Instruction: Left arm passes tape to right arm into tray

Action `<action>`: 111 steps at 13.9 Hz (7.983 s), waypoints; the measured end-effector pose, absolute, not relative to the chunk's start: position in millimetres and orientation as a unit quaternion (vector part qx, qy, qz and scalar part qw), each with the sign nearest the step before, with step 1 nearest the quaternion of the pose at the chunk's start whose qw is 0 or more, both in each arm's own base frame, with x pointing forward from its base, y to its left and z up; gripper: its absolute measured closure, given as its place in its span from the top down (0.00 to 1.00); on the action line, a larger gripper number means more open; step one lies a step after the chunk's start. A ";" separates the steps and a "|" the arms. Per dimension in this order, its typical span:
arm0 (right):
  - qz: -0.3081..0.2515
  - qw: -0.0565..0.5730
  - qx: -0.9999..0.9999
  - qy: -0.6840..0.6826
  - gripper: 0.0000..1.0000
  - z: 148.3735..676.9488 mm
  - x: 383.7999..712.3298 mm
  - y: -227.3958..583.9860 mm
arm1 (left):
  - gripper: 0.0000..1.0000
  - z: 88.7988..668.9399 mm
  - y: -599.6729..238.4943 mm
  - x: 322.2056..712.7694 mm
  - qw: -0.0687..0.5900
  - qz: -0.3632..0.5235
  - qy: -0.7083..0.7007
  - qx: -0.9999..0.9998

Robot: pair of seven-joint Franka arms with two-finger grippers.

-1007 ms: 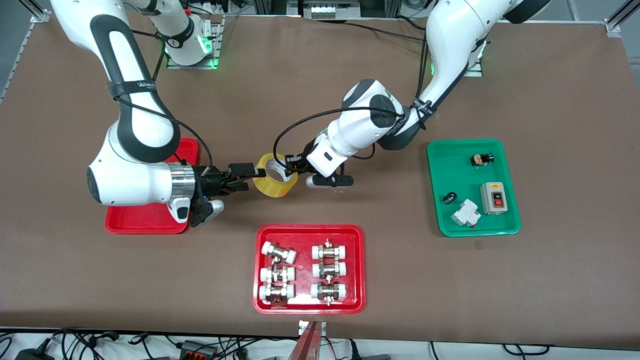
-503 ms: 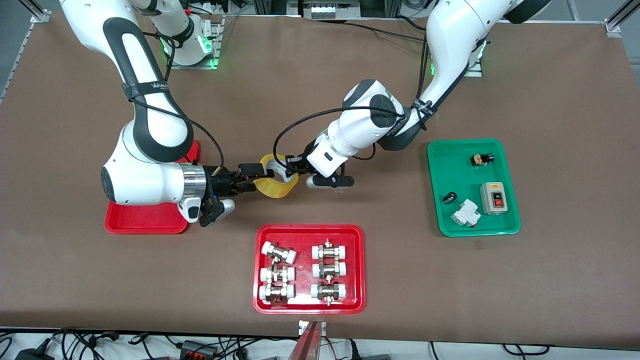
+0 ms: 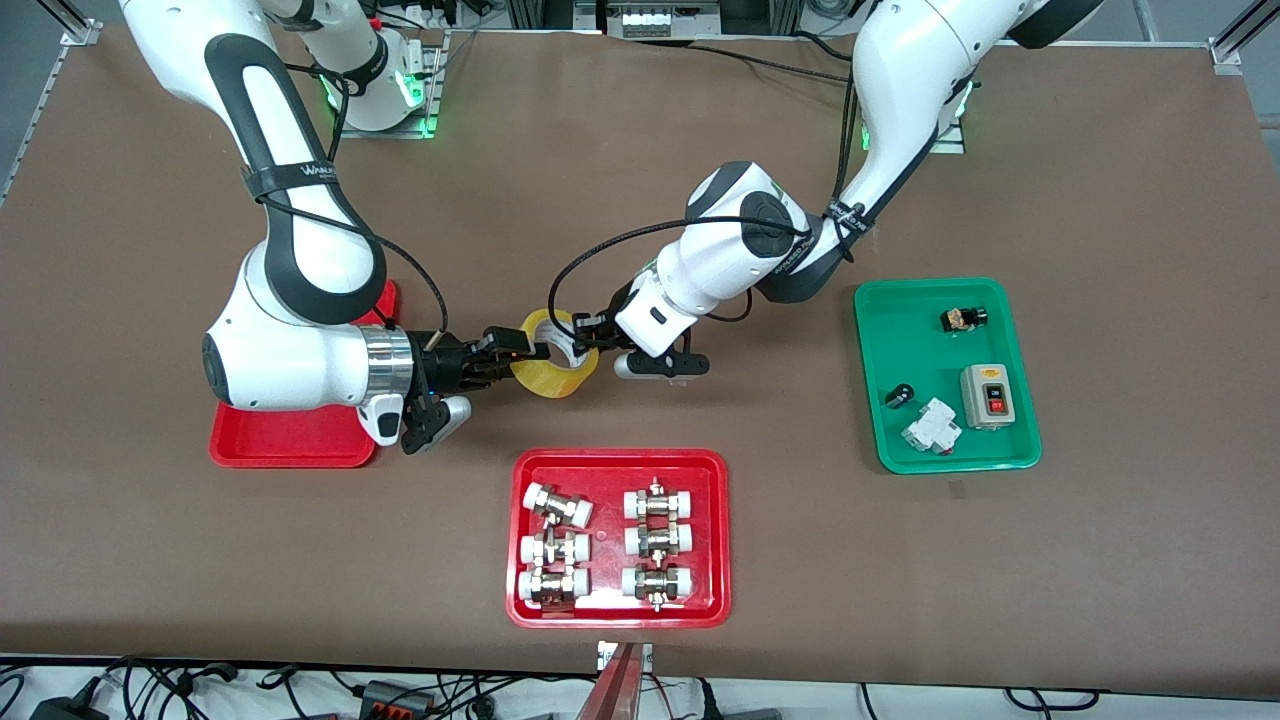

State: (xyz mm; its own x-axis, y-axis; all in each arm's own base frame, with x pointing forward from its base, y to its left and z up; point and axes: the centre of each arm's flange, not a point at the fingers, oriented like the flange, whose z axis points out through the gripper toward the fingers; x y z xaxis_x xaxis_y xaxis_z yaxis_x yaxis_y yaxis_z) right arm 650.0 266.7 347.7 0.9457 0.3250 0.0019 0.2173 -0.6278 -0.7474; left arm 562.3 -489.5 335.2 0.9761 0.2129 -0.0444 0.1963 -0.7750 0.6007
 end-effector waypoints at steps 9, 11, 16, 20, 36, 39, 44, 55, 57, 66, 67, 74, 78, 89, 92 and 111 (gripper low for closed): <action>0.068 0.402 -0.901 -0.148 0.56 342.0 651.6 263.0 | 0.56 346.1 -474.9 578.1 0.323 0.030 0.119 0.938; 0.067 0.402 -0.901 -0.150 0.56 340.7 651.9 262.6 | 0.76 359.2 -448.9 595.9 0.317 0.034 0.130 0.939; 0.059 0.382 -0.910 -0.150 0.56 338.3 658.2 245.2 | 1.00 417.1 -356.0 620.1 0.238 -0.043 0.141 0.960; 0.059 0.368 -0.923 -0.096 0.56 334.0 680.9 137.6 | 1.00 481.6 -268.6 619.6 0.148 -0.139 0.140 0.969; 0.141 0.456 -0.879 -0.006 0.55 184.8 612.8 -158.8 | 1.00 550.2 -26.2 583.8 -0.079 -0.074 0.051 0.993; 0.138 0.462 -0.876 -0.020 0.54 170.3 608.2 -162.7 | 1.00 562.5 -16.2 582.2 -0.070 -0.048 0.020 0.996; 0.143 0.449 -0.881 -0.034 0.90 164.5 604.9 -170.9 | 1.00 580.6 -27.0 567.6 -0.052 -0.053 0.021 0.997; 0.169 0.242 -0.938 -0.183 1.00 218.3 639.9 -123.6 | 1.00 586.1 -29.5 569.5 -0.026 -0.037 0.032 0.998; 0.167 0.217 -0.940 -0.202 1.00 238.2 644.2 -115.0 | 1.00 586.0 -26.6 569.7 -0.026 -0.037 0.035 0.998; 0.147 0.069 -0.985 -0.059 1.00 393.6 658.3 -58.0 | 1.00 586.0 -22.2 569.9 -0.026 -0.037 0.039 0.998; 0.139 0.053 -0.988 -0.043 1.00 412.9 660.3 -45.7 | 1.00 585.9 -21.2 569.9 -0.026 -0.037 0.040 0.998; 0.069 0.024 -0.997 0.008 1.00 544.4 666.5 -28.6 | 1.00 585.8 -20.1 569.9 -0.026 -0.038 0.041 0.998; 0.046 0.018 -0.998 0.041 1.00 559.3 669.7 -31.3 | 1.00 585.8 -20.1 569.8 -0.026 -0.038 0.041 0.998; -0.034 -0.006 -0.999 0.042 1.00 589.3 636.2 -48.5 | 1.00 585.8 -20.0 569.8 -0.026 -0.038 0.041 0.998; -0.021 -0.012 -0.999 0.038 1.00 580.5 618.2 -48.1 | 1.00 585.8 -20.0 569.8 -0.026 -0.038 0.041 0.998; -0.009 -0.012 -0.999 0.029 1.00 566.1 561.4 -41.9 | 1.00 585.9 -20.2 569.9 -0.026 -0.038 0.042 0.998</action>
